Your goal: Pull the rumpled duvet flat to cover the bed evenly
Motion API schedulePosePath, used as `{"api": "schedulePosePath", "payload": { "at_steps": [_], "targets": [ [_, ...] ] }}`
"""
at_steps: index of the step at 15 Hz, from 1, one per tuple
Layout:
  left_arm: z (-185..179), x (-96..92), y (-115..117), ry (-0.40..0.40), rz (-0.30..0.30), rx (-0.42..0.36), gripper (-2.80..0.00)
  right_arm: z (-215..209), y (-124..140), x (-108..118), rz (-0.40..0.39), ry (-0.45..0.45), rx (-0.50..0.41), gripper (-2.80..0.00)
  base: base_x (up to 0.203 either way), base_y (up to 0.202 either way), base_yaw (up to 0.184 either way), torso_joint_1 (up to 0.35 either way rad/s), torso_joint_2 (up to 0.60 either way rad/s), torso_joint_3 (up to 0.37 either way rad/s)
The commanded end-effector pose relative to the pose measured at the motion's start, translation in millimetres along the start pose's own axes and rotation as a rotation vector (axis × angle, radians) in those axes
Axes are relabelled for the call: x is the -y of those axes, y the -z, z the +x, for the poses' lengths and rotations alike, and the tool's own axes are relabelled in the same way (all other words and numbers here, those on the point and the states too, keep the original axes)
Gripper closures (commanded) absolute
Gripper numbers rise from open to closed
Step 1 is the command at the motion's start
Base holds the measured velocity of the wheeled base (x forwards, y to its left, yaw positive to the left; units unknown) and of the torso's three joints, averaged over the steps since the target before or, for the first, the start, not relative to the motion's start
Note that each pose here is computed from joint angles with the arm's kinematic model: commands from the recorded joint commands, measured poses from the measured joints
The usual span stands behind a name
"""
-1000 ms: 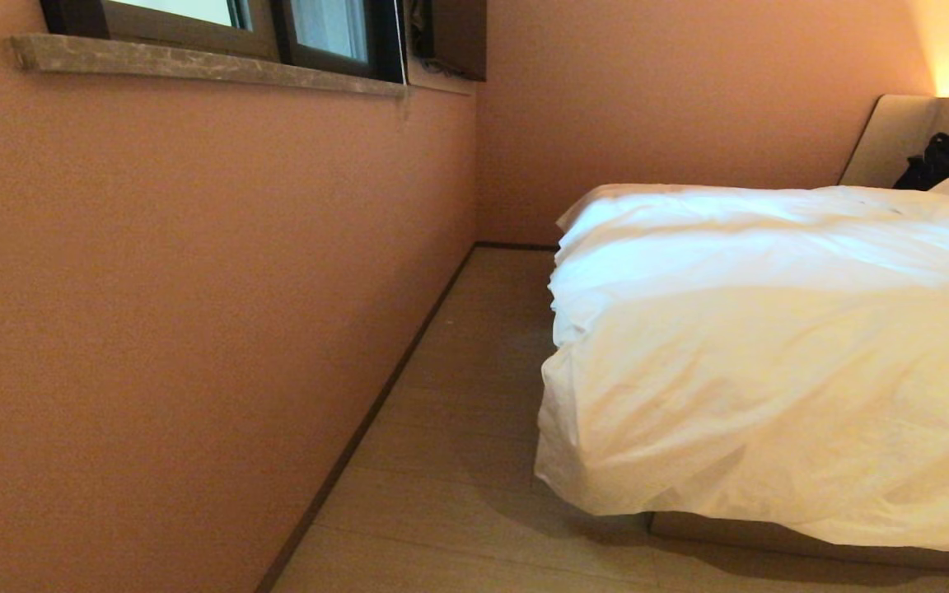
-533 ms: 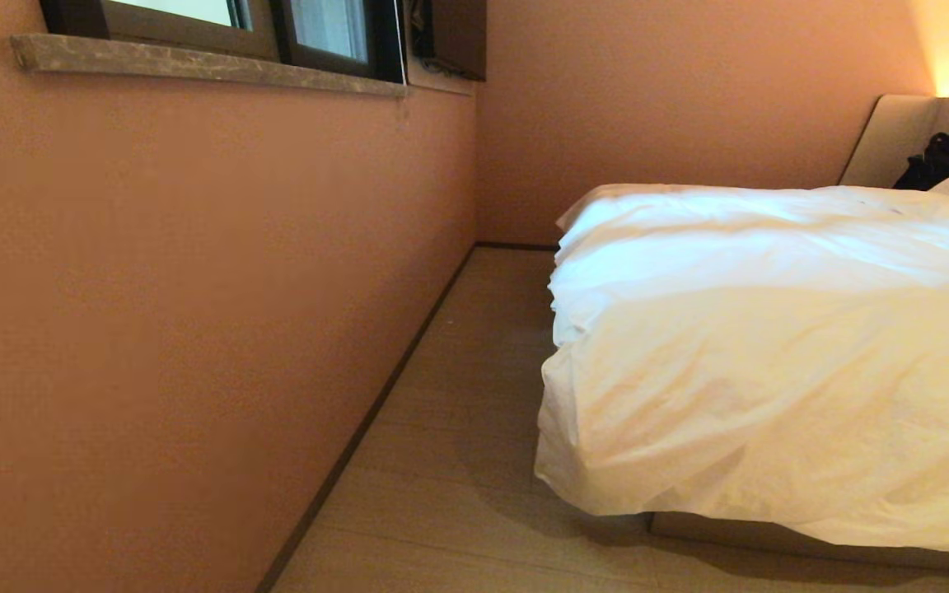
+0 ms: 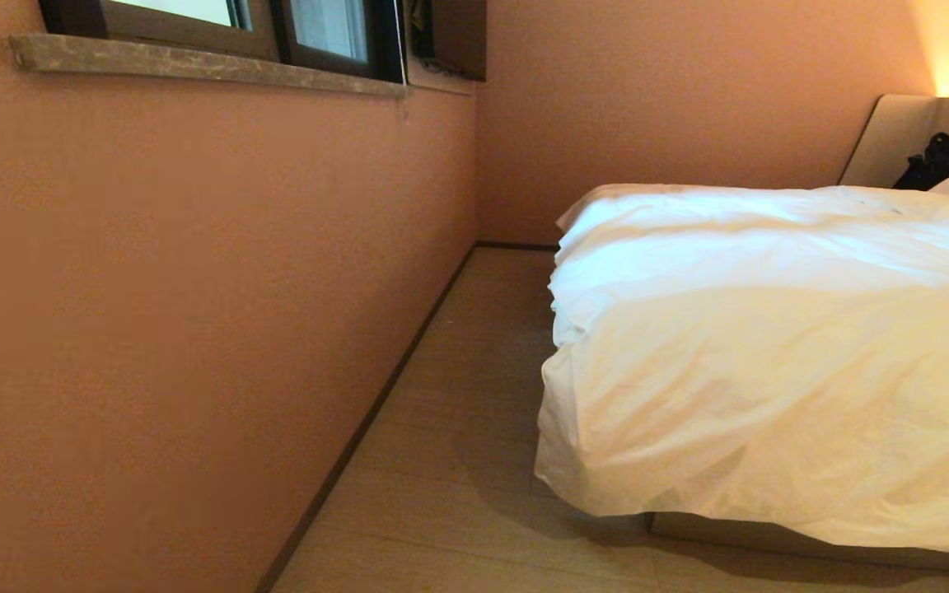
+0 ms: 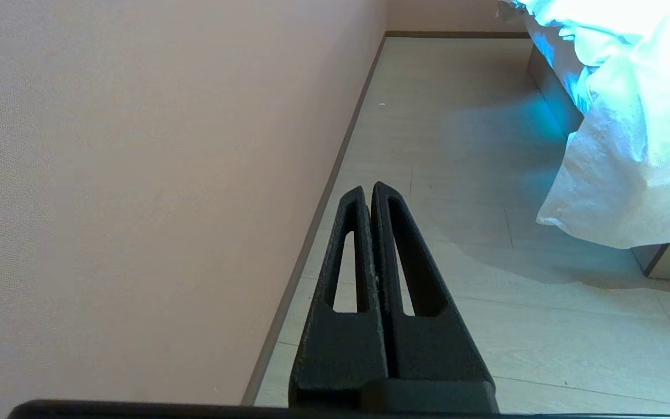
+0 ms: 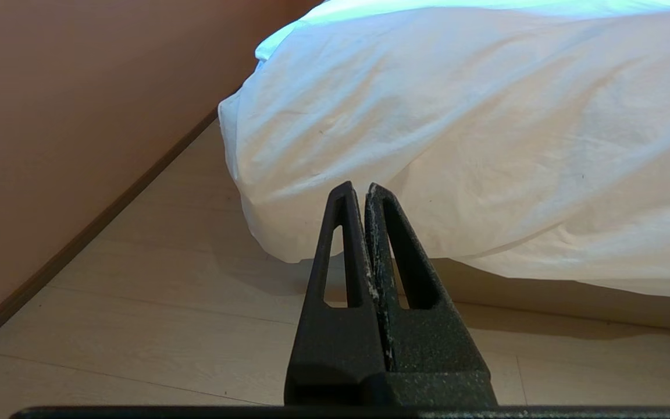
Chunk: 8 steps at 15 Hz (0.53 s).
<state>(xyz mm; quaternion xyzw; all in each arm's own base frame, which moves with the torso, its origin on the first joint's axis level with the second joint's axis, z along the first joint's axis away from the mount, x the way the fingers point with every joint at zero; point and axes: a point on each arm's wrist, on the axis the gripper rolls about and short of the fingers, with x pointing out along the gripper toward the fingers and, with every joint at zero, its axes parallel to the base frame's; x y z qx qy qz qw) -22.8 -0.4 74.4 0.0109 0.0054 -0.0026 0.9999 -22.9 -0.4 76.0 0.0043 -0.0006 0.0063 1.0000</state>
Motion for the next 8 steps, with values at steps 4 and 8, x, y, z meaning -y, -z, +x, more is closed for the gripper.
{"api": "schedulePosePath", "payload": {
  "at_steps": [4,8],
  "targets": [
    [0.0,0.0,0.0,0.000,0.000,0.000,0.00,0.0,0.1,0.0,0.001,0.000,0.000,0.00,0.000,0.000,0.000,0.000,0.00,0.000],
    [0.0,0.0,0.0,0.000,0.000,0.000,0.00,0.0,0.1,0.0,0.001,0.000,0.000,0.00,0.000,0.000,0.000,0.000,0.00,0.000]
  ]
}}
